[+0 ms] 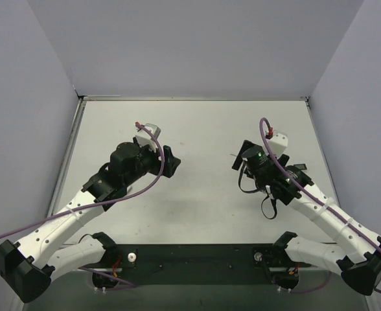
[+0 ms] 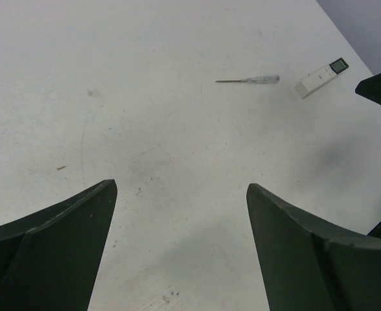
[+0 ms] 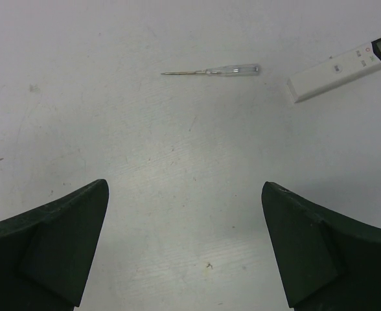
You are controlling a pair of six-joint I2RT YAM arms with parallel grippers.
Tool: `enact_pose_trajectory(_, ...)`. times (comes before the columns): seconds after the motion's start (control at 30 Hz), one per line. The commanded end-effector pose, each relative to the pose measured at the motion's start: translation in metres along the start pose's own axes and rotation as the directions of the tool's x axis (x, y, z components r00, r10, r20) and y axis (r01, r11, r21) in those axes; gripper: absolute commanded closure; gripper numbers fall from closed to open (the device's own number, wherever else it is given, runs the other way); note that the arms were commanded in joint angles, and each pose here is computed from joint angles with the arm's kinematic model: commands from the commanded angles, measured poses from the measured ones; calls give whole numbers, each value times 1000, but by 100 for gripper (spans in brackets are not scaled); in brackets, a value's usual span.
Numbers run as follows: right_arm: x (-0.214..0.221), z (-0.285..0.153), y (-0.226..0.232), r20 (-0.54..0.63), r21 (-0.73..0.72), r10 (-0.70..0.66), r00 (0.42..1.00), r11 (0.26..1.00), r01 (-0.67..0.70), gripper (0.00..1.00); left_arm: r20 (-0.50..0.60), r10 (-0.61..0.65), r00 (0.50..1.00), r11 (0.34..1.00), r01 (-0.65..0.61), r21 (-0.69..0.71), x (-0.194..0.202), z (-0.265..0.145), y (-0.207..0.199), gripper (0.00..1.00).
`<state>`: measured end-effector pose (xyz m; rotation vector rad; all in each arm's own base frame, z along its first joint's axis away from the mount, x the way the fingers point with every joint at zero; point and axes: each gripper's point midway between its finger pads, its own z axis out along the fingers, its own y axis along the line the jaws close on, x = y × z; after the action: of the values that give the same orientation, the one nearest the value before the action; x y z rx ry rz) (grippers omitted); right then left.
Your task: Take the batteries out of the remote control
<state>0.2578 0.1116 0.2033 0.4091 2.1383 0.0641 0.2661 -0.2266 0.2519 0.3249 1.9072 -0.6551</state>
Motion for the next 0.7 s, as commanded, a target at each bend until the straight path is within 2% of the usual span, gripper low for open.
enact_pose_trajectory(0.0,-2,12,-30,72,156,23,997,987,-34,2,53,-12,998,1000,13,-5,-18,-3,0,8)
enact_pose_trajectory(0.13,-3,29,-54,88,291,38,995,955,-62,4,54,-16,998,1000,17,-14,-18,-4,2,8)
enact_pose_trajectory(0.17,-7,32,-59,114,317,112,987,938,-143,6,55,-18,998,1000,18,-12,-18,-4,1,8)
enact_pose_trajectory(0.3,-17,57,-89,127,427,231,965,865,-264,8,58,-17,998,1000,19,-23,-19,-5,4,8)
enact_pose_trajectory(0.33,-18,69,-106,120,492,256,959,824,-282,9,58,-17,998,1000,18,-23,-18,-5,4,8)
enact_pose_trajectory(0.53,-23,113,-135,68,620,322,944,727,-293,19,53,-23,998,1000,24,-12,-18,-5,2,8)
enact_pose_trajectory(0.57,-22,119,-149,76,647,366,927,689,-325,21,55,-22,998,1000,23,-13,-19,-5,2,9)
enact_pose_trajectory(0.67,-7,141,-156,28,667,491,871,639,-382,25,68,-22,997,999,24,-21,-22,-9,4,9)
